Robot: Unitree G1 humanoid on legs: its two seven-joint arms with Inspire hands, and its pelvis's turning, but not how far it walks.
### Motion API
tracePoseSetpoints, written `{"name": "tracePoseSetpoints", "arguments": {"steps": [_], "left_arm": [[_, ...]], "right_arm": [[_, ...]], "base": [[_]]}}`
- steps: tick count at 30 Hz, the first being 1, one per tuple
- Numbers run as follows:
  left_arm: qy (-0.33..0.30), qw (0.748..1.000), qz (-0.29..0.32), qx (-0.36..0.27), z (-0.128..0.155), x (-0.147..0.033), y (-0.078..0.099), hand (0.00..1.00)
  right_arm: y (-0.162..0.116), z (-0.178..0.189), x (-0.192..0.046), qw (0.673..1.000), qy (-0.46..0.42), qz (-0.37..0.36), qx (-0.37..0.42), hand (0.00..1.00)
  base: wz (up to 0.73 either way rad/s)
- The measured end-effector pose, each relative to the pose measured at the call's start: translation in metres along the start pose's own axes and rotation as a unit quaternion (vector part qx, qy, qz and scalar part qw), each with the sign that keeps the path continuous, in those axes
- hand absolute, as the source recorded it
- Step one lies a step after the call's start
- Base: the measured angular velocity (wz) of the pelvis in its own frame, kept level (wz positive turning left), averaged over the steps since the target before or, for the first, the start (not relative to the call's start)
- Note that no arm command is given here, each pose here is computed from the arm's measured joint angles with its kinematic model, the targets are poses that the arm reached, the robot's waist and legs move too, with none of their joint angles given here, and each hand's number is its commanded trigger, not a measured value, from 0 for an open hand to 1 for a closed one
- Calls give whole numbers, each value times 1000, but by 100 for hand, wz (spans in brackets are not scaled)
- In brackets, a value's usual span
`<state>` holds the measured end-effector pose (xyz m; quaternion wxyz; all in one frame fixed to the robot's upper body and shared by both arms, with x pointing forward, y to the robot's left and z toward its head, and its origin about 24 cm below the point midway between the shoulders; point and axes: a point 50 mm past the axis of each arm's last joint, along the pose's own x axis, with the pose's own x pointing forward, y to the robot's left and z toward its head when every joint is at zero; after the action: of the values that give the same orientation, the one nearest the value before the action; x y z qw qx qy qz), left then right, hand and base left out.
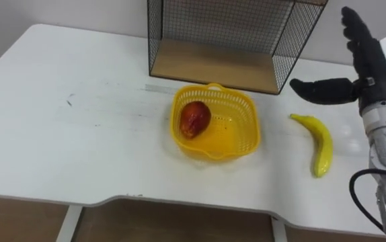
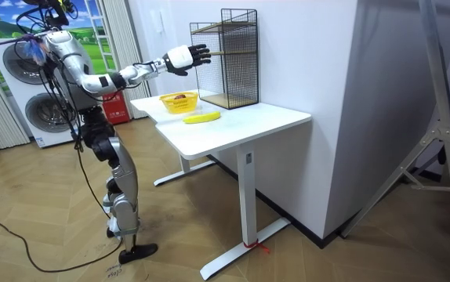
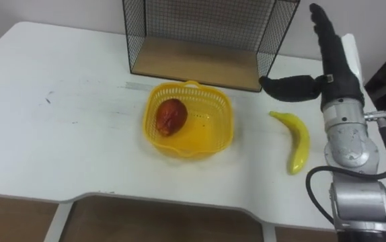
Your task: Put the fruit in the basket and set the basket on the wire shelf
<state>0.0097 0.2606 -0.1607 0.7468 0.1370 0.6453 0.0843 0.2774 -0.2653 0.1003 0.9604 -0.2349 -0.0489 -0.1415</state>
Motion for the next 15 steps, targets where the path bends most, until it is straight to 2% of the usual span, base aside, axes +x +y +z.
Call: {"name": "tracePoseSetpoints", "arguments": {"steps": [8, 15], "left_arm": [[7, 1000, 2, 0, 0, 0, 0, 0], [14, 1000, 0, -1, 0, 0, 0, 0]], "right_arm": [[-2, -27, -1, 997, 65, -32, 34, 0], [-2, -37, 4, 994, 89, -45, 38, 0]], "base": [[0], [0]]}}
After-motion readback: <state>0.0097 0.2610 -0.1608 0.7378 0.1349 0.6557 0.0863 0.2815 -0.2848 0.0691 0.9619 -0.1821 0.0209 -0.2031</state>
